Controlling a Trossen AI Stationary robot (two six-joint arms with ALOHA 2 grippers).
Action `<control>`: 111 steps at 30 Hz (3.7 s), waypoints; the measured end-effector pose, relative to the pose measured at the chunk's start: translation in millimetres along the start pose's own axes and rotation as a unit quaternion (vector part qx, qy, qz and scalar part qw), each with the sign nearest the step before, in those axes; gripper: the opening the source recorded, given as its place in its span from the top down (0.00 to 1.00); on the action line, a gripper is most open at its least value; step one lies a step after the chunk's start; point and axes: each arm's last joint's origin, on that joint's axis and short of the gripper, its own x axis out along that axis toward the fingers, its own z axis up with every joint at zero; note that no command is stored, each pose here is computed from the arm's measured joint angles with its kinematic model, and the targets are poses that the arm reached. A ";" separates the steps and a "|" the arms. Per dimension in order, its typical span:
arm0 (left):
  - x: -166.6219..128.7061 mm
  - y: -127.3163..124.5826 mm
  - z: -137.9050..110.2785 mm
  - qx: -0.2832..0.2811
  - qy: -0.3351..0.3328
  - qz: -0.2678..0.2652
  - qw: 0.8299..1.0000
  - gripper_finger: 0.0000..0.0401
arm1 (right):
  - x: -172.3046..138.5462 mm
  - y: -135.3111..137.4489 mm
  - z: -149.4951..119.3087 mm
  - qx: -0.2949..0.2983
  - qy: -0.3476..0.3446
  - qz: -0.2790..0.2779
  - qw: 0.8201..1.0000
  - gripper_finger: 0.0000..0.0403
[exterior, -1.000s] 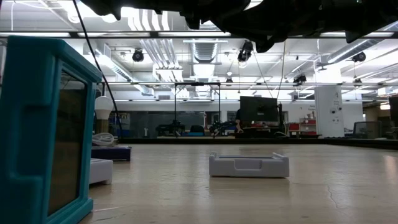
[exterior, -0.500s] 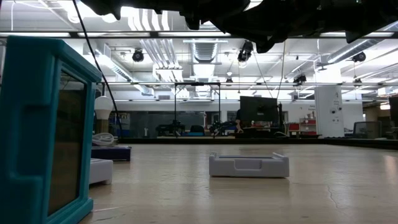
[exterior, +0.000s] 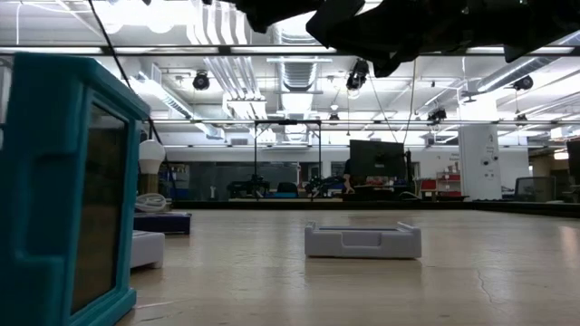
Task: Pick & Place Office items
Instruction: Put the black digital clock into the black bin, then put the right white digital clock into the black bin
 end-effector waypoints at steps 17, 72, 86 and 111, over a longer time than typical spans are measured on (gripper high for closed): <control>-69.3 13.7 4.3 -0.063 0.155 -0.018 0.986 0.38 | -5.9 -1.4 -0.6 0.047 0.038 0.000 0.998 0.87; -76.9 12.3 -11.9 0.013 0.147 -0.028 0.989 0.38 | -110.4 141.6 27.7 0.452 0.668 -0.240 0.540 0.87; -75.8 12.7 -8.6 0.027 0.128 -0.027 0.991 0.38 | -99.5 168.5 -20.5 0.399 0.697 -0.311 0.509 0.75; -75.5 12.7 -7.9 0.026 0.122 -0.026 0.992 0.38 | -98.0 171.0 -23.1 0.382 0.713 -0.294 0.509 0.55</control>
